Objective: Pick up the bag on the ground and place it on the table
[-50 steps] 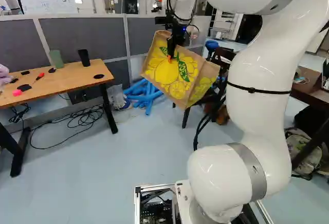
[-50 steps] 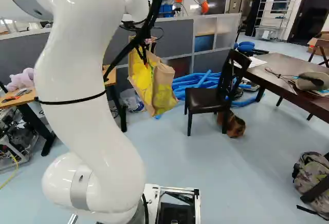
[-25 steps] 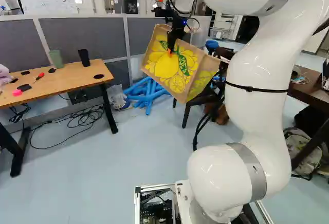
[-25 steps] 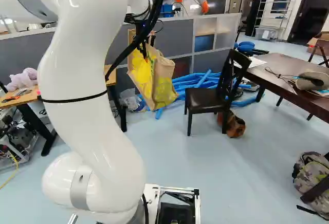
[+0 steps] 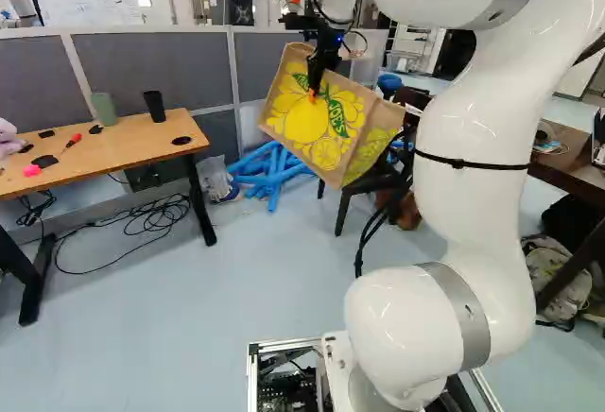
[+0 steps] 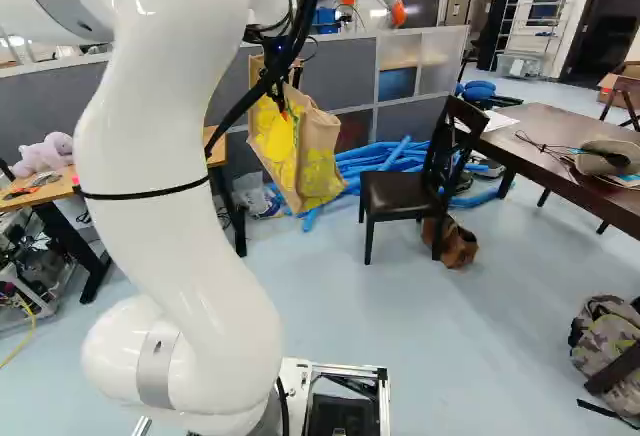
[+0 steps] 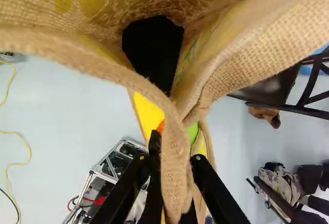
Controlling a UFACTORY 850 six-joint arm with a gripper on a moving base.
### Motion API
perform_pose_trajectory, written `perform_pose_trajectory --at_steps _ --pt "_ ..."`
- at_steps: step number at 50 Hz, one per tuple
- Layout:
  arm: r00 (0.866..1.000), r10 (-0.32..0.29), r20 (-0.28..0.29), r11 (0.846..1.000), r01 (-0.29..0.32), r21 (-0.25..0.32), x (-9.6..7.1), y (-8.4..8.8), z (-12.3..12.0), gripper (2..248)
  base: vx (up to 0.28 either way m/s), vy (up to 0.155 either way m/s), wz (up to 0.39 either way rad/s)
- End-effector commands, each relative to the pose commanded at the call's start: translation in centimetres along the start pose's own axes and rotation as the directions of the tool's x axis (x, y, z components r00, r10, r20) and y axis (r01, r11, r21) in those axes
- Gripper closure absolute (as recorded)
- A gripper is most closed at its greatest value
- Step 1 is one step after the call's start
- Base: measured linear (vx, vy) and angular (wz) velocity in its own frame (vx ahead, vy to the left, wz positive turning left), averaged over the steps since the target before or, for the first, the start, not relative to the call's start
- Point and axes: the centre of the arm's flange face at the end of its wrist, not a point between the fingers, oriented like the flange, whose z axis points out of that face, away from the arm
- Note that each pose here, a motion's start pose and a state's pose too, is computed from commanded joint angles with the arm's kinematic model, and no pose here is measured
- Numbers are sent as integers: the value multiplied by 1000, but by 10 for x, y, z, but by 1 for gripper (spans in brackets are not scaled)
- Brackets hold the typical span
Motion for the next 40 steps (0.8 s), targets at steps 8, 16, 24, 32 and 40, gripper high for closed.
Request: perform_pose_trajectory --at_steps 8,16,24,32,40 --pt "1000 0 0 1000 0 0 0 0 0 227 58 2 -17" --pt "1000 0 0 1000 0 0 0 0 0 227 90 30 128" --pt "1000 0 0 1000 0 0 0 0 0 227 117 43 216" --pt "1000 0 0 1000 0 0 0 0 0 227 131 55 239" --pt "1000 0 0 1000 0 0 0 0 0 227 133 50 236"
